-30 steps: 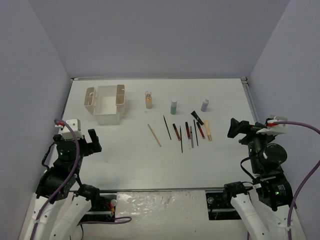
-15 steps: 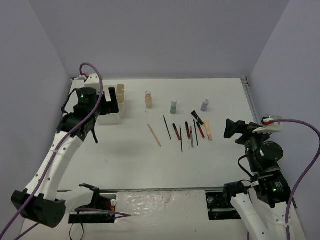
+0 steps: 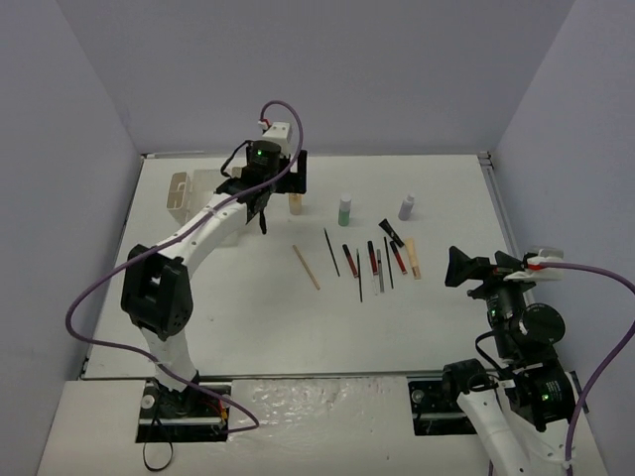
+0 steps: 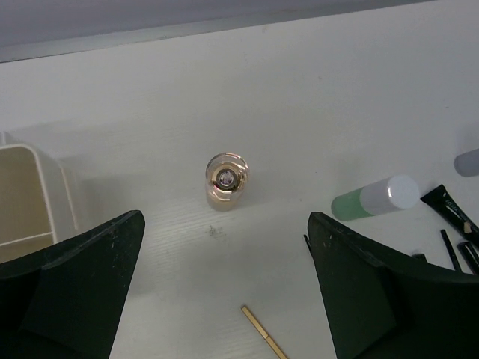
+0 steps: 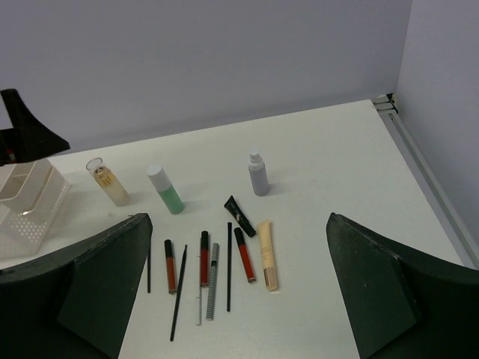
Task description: Organize the makeup
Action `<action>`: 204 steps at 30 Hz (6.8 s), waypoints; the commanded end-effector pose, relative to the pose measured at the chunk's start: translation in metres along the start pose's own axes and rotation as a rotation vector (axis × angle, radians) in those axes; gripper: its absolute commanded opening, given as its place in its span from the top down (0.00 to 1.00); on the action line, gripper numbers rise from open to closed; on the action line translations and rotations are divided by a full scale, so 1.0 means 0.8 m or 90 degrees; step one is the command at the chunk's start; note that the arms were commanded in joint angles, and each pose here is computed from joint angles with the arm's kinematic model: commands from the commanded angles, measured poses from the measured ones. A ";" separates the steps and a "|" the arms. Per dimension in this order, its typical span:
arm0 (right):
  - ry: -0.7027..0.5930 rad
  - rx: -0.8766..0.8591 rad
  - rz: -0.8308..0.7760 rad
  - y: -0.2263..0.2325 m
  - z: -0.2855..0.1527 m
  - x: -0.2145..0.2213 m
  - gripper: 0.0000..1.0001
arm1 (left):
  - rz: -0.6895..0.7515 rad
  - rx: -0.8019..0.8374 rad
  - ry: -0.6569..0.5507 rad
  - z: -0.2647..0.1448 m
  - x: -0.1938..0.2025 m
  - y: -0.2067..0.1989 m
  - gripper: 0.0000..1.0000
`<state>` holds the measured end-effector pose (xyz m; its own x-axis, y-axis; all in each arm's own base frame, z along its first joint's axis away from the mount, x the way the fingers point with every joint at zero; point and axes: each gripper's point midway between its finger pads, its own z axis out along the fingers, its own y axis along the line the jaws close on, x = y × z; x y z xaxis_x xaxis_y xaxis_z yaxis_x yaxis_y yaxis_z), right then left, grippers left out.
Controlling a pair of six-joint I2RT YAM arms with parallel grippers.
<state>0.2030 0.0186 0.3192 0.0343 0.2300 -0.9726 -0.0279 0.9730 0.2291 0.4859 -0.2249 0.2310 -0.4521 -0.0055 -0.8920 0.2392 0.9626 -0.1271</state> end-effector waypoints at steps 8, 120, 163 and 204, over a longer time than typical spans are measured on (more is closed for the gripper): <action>-0.062 -0.023 0.007 0.009 0.002 -0.023 0.00 | 0.011 0.003 -0.057 0.085 -0.016 -0.012 0.18; -0.078 -0.078 -0.001 0.023 -0.012 -0.018 0.00 | -0.053 -0.224 -0.057 0.059 0.000 0.293 0.55; -0.086 -0.090 0.005 0.026 -0.016 -0.020 0.00 | 0.146 0.249 -0.053 -0.011 0.013 -0.151 0.15; -0.086 -0.096 0.002 0.028 -0.017 -0.020 0.00 | 0.100 0.199 -0.108 0.087 0.022 -0.189 1.00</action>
<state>0.1881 0.0328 0.3188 0.0949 0.2326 -0.9679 -0.1419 0.9655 0.2181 0.4938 -0.3828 0.0945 -0.4355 0.2047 -0.8766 0.5479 0.8329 -0.0778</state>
